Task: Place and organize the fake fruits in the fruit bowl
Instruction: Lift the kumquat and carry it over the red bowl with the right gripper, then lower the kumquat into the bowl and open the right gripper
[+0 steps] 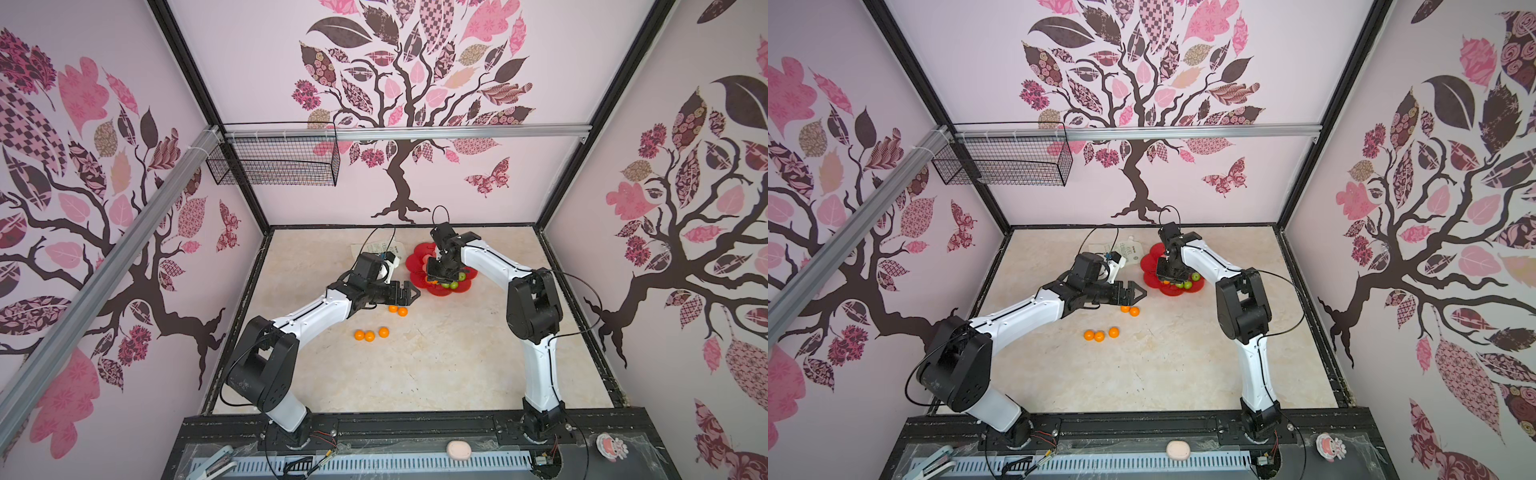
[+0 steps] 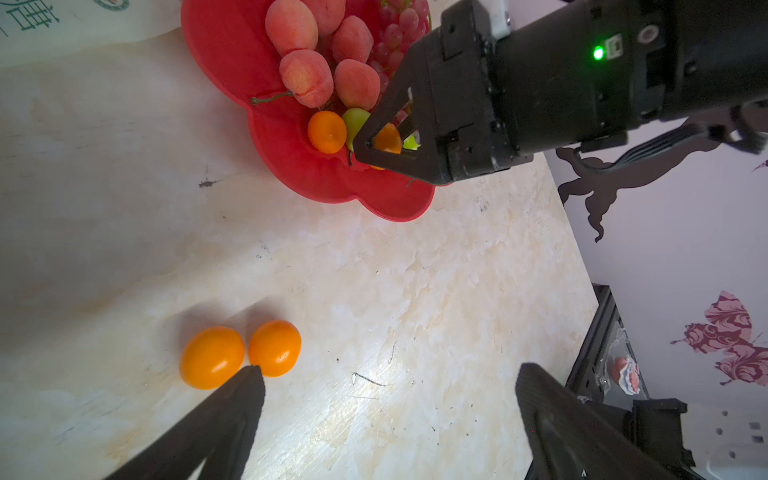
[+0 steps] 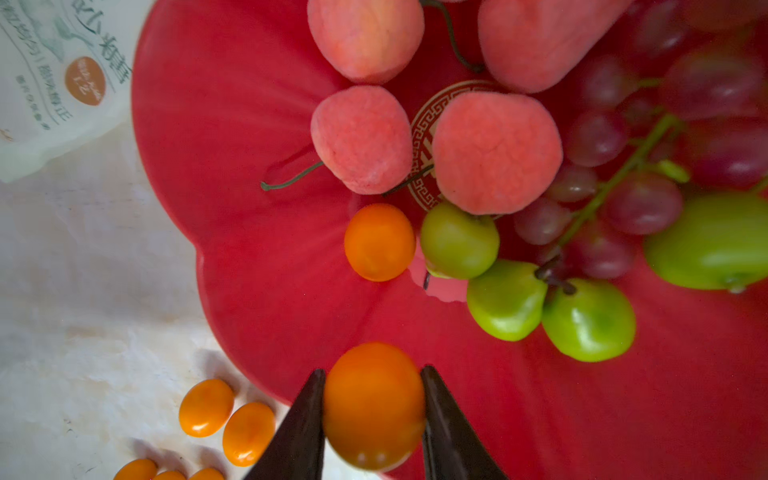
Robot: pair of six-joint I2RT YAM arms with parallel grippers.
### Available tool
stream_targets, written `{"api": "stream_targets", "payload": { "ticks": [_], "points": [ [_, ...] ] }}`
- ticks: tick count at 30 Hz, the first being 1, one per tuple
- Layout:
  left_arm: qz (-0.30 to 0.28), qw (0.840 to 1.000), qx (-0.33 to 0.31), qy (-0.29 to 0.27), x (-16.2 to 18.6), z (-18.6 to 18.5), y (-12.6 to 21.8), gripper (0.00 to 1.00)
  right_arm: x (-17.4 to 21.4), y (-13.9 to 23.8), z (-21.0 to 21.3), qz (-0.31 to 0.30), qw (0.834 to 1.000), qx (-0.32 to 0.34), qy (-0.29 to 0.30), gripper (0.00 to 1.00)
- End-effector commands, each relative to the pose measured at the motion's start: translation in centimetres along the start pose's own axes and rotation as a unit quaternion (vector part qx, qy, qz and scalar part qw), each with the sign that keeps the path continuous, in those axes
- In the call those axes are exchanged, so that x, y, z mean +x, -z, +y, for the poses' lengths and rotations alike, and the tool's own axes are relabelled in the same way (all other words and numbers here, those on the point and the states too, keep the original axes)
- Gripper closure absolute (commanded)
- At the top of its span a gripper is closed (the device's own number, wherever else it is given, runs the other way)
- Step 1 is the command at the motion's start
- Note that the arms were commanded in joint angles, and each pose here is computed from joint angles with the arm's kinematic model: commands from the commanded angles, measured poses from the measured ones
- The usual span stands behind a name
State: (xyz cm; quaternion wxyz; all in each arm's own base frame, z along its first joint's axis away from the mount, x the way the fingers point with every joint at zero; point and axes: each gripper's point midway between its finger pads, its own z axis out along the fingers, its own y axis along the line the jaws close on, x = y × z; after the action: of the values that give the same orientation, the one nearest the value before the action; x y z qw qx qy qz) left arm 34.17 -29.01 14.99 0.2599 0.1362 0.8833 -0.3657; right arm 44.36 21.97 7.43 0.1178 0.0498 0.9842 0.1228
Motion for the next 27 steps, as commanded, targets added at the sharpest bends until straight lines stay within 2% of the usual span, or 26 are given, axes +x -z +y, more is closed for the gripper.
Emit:
{"api": "stream_targets", "payload": {
  "ticks": [1,17,27],
  "points": [
    [-0.015,1.000,0.001,-0.021,-1.5,-0.8,0.2,0.02,0.4,-1.3,-0.4,0.021,1.000,0.005,0.003,0.62],
    [-0.003,1.000,0.003,-0.018,-1.2,-0.9,0.0,0.01,0.7,-2.1,-0.5,0.032,0.999,0.008,0.003,0.56],
    [0.034,0.998,0.013,-0.049,-0.8,-1.6,0.6,0.01,-0.9,0.7,-0.4,-0.004,1.000,0.020,0.023,0.54]
  ]
}}
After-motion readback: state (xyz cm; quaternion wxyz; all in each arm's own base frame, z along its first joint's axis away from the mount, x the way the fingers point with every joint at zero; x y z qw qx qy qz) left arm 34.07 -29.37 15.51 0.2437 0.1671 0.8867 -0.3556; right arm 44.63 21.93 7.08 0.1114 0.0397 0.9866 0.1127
